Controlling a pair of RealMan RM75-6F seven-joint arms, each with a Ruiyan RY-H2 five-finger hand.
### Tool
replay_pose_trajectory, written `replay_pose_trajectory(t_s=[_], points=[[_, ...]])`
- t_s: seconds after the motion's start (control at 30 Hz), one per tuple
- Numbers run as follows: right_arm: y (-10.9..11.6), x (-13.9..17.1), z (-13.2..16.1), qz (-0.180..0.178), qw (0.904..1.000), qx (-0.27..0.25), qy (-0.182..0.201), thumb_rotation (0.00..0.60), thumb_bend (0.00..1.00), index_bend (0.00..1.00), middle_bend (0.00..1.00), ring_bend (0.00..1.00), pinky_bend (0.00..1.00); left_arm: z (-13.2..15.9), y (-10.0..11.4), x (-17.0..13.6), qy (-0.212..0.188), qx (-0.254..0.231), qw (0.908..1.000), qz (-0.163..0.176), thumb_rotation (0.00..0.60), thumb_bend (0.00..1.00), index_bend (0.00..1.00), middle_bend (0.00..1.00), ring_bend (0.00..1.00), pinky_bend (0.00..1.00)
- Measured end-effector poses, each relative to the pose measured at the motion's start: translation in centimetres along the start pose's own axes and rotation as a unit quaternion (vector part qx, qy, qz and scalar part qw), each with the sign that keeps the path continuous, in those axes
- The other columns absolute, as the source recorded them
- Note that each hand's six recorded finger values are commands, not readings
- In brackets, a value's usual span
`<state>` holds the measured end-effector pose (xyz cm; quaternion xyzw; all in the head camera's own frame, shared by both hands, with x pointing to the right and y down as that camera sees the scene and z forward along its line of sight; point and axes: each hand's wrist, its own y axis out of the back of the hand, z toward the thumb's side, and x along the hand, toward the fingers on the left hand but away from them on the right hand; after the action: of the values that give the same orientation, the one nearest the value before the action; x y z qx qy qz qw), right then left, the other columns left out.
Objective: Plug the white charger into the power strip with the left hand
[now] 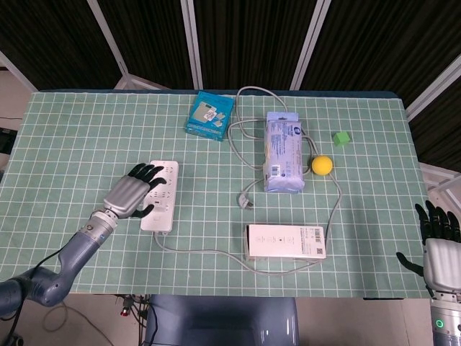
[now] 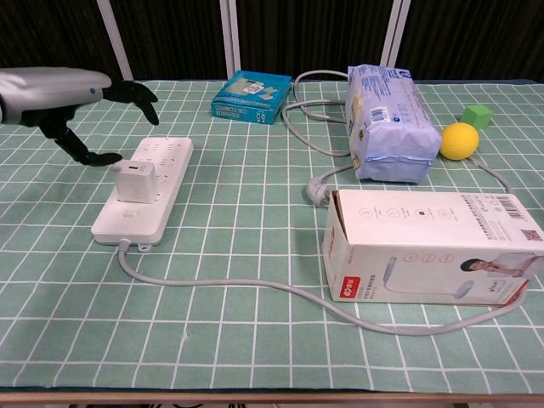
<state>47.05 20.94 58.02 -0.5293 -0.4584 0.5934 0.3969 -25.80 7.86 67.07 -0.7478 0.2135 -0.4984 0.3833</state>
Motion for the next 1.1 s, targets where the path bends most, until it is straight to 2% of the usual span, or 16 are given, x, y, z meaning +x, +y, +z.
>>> replay_pose_trajectory(t_s=[0.03,0.13,0.27,0.37,0.43,0.47,0.57,0.67,0.7,0.8,0.83,0.9,0.97,1.1], points=[[0.0,0.0,0.0,0.0,1.0,0.001,0.0,0.6,0.13,0.0,0.0,0.0,0.0,0.1,0.5,-0.2,-0.001,-0.002,1.0,0.009,0.6,0.35,0.27,0.16,0.04,0.18],[0.0,0.0,0.0,0.0,1.0,0.0,-0.002,0.6,0.13,0.0,0.0,0.0,0.0,0.4,1.9,-0.7,-0.008,-0.015,0.9989,0.044,0.6,0.38,0.38,0.35,0.21,0.37],[0.1,0.0,0.0,-0.003,1.0,-0.001,-0.005,0.6,0.13,0.0,0.0,0.0,0.0,1.0,2.9,-1.2,-0.025,-0.06,0.9943,0.085,0.6,0.54,0.54,0.57,0.45,0.6],[0.3,0.0,0.0,-0.007,1.0,-0.003,-0.006,0.6,0.13,0.0,0.0,0.0,0.0,1.6,2.9,-1.2,-0.039,-0.126,0.9859,0.103,0.6,0.67,0.66,0.7,0.59,0.72],[0.3,0.0,-0.1,-0.009,0.9999,-0.004,-0.008,0.6,0.13,0.0,0.0,0.0,0.0,1.9,2.7,-1.1,-0.048,-0.185,0.9754,0.11,0.6,0.74,0.73,0.77,0.65,0.78],[0.4,0.0,-0.1,-0.01,0.9999,-0.005,-0.009,0.6,0.13,0.0,0.0,0.0,0.0,2.1,2.5,-1.0,-0.052,-0.212,0.9694,0.112,0.6,0.8,0.78,0.81,0.68,0.82],[0.4,-0.1,-0.2,-0.013,0.9998,-0.008,-0.011,0.6,0.13,0.0,0.0,0.0,0.0,2.3,2.0,-0.6,-0.064,-0.306,0.9429,0.115,0.6,0.89,0.84,0.87,0.73,0.89],[0.4,-0.1,-0.3,-0.014,0.9998,-0.008,-0.012,0.6,0.13,0.0,0.0,0.0,0.0,2.2,1.3,0.0,-0.073,-0.395,0.9086,0.116,0.6,0.92,0.86,0.89,0.75,0.91],[0.4,-0.1,-0.3,-0.015,0.9998,-0.009,-0.013,0.6,0.13,0.0,0.0,0.0,0.0,2.1,1.0,0.3,-0.077,-0.426,0.8939,0.115,0.6,0.92,0.86,0.89,0.75,0.91],[0.5,-0.1,-0.3,-0.016,0.9997,-0.011,-0.014,0.6,0.13,0.0,0.0,0.0,0.0,1.7,0.0,0.9,-0.083,-0.491,0.8604,0.11,0.6,0.92,0.86,0.9,0.76,0.92],[0.4,-0.1,-0.3,-0.016,0.9997,-0.011,-0.015,0.6,0.13,0.0,0.0,0.0,0.0,1.5,-0.4,1.0,-0.084,-0.505,0.8521,0.107,0.6,0.92,0.86,0.9,0.76,0.92],[0.4,-0.1,-0.3,-0.016,0.9997,-0.01,-0.015,0.6,0.13,0.0,0.0,0.0,0.0,1.2,-1.3,1.4,-0.085,-0.533,0.8363,0.098,0.6,0.92,0.87,0.9,0.77,0.93],[0.4,-0.1,-0.3,-0.017,0.9997,-0.01,-0.015,0.6,0.13,0.0,0.0,0.0,0.0,1.0,-2.1,1.7,-0.086,-0.549,0.8264,0.089,0.6,0.92,0.87,0.91,0.77,0.93],[0.5,-0.1,-0.3,-0.019,0.9996,-0.01,-0.018,0.6,0.13,0.0,0.0,0.0,0.0,1.3,-3.8,2.1,-0.097,-0.565,0.817,0.06,0.6,0.92,0.88,0.91,0.77,0.93]])
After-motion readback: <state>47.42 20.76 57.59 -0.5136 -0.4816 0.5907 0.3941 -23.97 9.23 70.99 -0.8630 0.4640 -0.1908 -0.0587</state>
